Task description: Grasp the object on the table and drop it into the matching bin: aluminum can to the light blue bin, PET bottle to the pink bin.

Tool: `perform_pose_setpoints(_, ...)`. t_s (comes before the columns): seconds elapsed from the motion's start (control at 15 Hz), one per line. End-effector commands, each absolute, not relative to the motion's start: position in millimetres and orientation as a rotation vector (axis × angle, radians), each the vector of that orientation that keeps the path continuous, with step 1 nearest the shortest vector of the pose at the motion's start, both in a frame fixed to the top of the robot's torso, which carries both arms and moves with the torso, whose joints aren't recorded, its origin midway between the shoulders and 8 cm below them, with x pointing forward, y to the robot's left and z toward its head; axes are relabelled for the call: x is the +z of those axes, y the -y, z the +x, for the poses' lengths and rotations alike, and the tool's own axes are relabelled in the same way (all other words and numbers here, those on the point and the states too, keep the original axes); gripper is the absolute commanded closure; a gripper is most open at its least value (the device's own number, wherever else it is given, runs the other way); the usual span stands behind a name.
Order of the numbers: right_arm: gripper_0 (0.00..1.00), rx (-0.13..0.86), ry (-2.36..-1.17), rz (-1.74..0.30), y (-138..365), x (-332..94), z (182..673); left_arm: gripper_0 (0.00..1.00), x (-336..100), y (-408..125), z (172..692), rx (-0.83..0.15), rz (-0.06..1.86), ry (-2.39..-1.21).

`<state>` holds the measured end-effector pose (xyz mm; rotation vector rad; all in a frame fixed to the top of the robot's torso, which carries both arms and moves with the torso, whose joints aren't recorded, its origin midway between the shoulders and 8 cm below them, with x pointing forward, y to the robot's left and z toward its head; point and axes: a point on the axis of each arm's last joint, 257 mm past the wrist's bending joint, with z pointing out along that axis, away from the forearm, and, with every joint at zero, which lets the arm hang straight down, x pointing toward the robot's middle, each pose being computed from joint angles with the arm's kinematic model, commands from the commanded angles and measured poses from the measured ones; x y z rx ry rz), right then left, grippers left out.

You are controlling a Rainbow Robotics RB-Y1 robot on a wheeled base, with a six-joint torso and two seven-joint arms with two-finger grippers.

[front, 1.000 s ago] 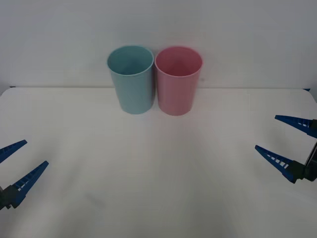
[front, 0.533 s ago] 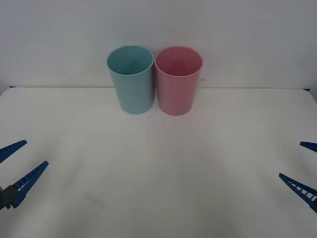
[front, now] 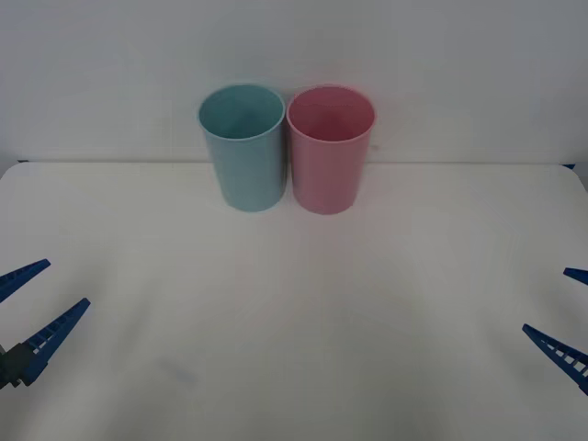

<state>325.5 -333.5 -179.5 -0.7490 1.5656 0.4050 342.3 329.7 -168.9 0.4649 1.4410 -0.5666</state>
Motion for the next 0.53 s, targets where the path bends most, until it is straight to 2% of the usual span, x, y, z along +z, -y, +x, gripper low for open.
perform_pose_setpoints(0.07, 0.00, 0.405, -1.566, -0.749, 333.6, -179.6, 325.7, 0.00, -168.9, -329.7, 342.3, -0.567, 0.465, -1.441)
perform_pose_setpoints(0.53, 0.00, 0.405, -1.566, -0.749, 333.6, -179.6, 325.7, 0.00, -168.9, -329.7, 342.3, -0.567, 0.465, -1.441)
